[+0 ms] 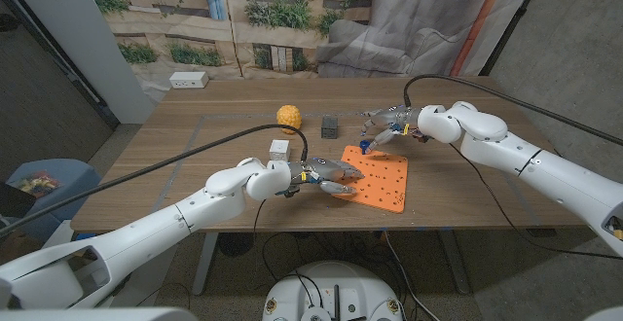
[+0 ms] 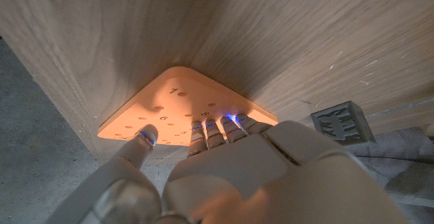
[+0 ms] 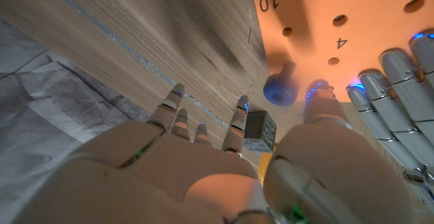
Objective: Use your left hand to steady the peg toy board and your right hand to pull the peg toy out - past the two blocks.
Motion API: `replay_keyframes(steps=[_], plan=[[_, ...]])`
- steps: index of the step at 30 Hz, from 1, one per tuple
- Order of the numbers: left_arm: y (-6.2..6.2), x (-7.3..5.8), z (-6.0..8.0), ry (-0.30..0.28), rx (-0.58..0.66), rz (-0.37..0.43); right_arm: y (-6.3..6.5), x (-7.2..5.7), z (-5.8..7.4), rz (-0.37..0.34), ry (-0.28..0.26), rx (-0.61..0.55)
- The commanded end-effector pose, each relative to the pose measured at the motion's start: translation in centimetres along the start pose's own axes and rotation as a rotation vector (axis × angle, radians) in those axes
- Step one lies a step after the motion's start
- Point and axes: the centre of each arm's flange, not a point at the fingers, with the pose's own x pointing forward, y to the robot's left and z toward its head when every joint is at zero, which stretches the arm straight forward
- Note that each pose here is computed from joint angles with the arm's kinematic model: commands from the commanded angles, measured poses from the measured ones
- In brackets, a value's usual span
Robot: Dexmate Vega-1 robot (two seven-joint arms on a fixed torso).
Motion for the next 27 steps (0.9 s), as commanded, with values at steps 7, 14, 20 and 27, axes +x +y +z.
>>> replay_keyframes(steps=[7, 14, 20, 27], plan=[[0.07, -0.32, -0.12, 0.008, 0.011, 0.024, 0.19, 0.35, 0.22, -0.013, 0.026, 0.005], [0.19, -0.39, -0.11, 0.008, 0.017, 0.029, 0.27, 0.43, 0.43, -0.017, 0.032, -0.008], [0.22, -0.39, -0.13, 0.012, 0.019, 0.032, 0.39, 0.49, 0.56, -0.018, 0.034, -0.01], [0.22, -0.33, -0.13, 0.01, 0.02, 0.031, 0.51, 0.47, 0.6, -0.045, 0.043, -0.002]])
